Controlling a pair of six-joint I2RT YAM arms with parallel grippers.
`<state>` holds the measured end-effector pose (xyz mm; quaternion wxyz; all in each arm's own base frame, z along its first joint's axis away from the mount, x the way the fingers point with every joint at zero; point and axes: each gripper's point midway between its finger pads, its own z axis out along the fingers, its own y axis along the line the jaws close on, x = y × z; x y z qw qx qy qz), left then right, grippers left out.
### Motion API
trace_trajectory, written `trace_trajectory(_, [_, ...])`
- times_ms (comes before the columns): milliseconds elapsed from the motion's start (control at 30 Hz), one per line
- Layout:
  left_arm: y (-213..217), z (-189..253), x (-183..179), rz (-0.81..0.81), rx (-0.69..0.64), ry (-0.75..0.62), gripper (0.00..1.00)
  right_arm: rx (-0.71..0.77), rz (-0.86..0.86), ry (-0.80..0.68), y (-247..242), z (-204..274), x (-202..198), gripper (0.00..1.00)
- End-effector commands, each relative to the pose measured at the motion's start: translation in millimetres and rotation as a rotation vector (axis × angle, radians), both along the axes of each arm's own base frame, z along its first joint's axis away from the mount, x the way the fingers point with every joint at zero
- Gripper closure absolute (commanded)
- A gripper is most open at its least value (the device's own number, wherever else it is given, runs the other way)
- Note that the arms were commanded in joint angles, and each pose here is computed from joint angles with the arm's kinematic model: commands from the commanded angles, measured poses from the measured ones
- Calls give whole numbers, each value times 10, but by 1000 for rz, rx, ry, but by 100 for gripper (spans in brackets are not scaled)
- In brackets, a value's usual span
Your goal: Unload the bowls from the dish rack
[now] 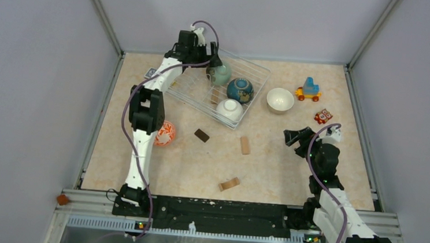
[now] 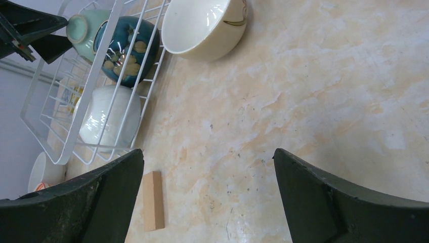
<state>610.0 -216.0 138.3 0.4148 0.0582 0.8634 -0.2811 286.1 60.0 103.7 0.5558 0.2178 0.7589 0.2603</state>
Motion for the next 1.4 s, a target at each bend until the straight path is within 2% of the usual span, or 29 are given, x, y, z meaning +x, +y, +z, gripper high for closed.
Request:
trace_trajectory(0, [47, 50, 48, 2, -56, 15, 1, -6, -5, -62, -18, 166, 67, 2])
trace_trajectory(200, [-70, 61, 12, -44, -96, 18, 1, -6, -8, -60, -25, 162, 67, 2])
trace_trajectory(400, [-142, 14, -21, -44, -26, 7, 1, -6, -10, -60, -27, 159, 67, 2])
trace_trajectory(533, [-168, 216, -48, -46, -62, -17, 2, -6, -10, -59, -27, 156, 67, 2])
trace_trajectory(833, [-370, 781, -299, -136, -232, -63, 4, -5, -11, -57, -28, 154, 65, 2])
trace_trajectory(1233, [-509, 906, -483, -198, -312, -41, 6, -3, -12, -57, -28, 155, 63, 2])
trace_trajectory(1367, [-496, 919, -475, -173, -285, -52, 7, -5, -13, -55, -32, 147, 59, 2])
